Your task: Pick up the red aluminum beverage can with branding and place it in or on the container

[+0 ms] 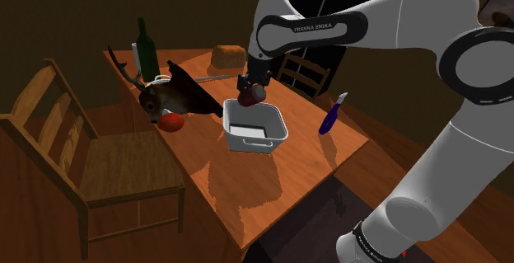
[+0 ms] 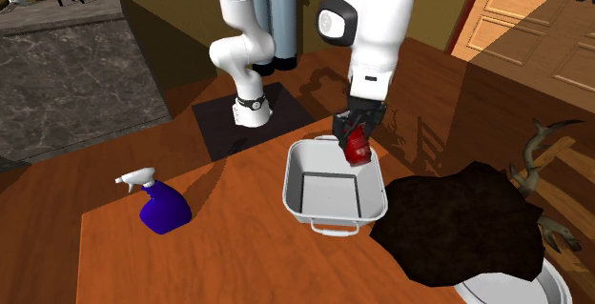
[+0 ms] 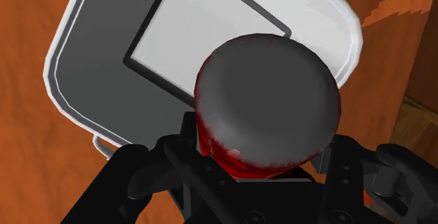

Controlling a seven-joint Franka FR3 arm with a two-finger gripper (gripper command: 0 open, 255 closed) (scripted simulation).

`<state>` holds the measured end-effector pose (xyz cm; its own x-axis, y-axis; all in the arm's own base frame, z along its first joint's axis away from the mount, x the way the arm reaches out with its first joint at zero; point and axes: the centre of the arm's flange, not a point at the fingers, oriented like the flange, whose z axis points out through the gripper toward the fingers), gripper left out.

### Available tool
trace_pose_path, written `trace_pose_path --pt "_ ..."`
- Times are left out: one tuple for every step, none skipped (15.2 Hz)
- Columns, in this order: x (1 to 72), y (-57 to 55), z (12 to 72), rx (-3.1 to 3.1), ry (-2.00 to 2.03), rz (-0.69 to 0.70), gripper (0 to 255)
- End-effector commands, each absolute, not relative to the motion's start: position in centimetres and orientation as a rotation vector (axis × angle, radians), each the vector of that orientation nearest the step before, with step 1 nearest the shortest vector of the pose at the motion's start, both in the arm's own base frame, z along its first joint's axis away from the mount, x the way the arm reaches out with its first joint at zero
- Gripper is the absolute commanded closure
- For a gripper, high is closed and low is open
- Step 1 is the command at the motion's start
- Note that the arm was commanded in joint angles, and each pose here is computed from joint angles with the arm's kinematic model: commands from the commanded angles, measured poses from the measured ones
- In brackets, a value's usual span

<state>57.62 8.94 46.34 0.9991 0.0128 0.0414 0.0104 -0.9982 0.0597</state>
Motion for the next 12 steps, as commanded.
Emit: trace_pose_path --pt "57.1 6.5 46.4 3.082 0.021 0.065 255" --pt "56.9 5.2 46.4 3.082 0.021 0.065 255" --pt "56.8 4.3 46.4 3.082 0.021 0.065 255" --pt "56.8 4.3 45.9 3.082 0.021 0.065 255" --pt "56.8 4.3 45.4 3.082 0.021 0.065 255" --pt "56.8 4.3 44.8 3.082 0.021 0.065 255" --pt "56.8 4.3 44.3 3.082 0.021 0.065 255" --pt "56.8 4.3 43.8 3.082 0.021 0.065 255" --pt "56.8 4.3 43.2 3.082 0.021 0.065 255" --pt "56.8 4.3 42.7 3.082 0.021 0.065 255" --pt "56.8 4.3 42.2 3.082 0.021 0.065 255" --pt "56.8 4.3 41.7 3.082 0.021 0.065 255"
